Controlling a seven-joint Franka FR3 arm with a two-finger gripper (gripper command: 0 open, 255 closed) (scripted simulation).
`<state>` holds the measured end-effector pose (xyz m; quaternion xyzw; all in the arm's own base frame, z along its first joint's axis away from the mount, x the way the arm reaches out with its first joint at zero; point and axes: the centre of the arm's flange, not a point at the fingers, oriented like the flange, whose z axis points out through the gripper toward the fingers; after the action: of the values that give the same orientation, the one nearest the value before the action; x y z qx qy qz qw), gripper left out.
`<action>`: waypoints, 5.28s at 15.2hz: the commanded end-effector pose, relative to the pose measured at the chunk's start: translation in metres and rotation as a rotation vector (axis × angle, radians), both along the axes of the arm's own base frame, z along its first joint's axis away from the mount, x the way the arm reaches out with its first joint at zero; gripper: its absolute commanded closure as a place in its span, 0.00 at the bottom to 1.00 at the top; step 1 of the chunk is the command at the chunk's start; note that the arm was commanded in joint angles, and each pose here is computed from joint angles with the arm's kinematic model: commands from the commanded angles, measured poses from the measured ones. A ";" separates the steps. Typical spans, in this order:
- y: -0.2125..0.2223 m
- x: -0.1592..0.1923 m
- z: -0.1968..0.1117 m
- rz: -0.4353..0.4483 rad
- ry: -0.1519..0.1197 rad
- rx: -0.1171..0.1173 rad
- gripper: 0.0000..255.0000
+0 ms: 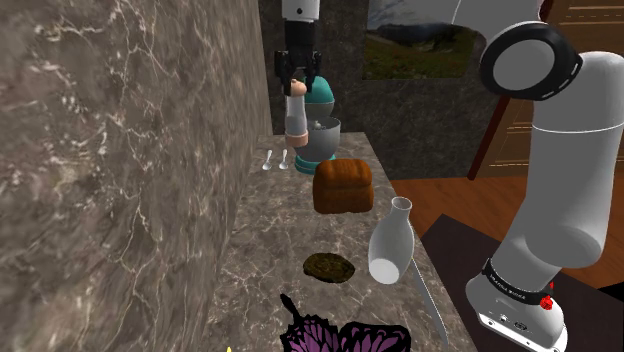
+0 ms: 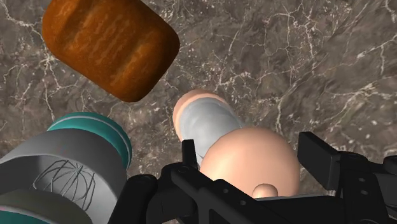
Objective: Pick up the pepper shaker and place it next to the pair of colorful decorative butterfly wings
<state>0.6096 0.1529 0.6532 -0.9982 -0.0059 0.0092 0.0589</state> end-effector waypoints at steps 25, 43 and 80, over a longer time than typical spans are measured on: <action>0.267 -0.132 -0.012 0.000 0.000 0.000 1.00; 0.267 -0.132 -0.107 0.000 0.000 0.000 1.00; 0.267 -0.132 -0.248 0.000 0.000 0.000 0.00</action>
<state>0.4773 0.4196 0.4055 -0.9982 -0.0060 0.0093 0.0589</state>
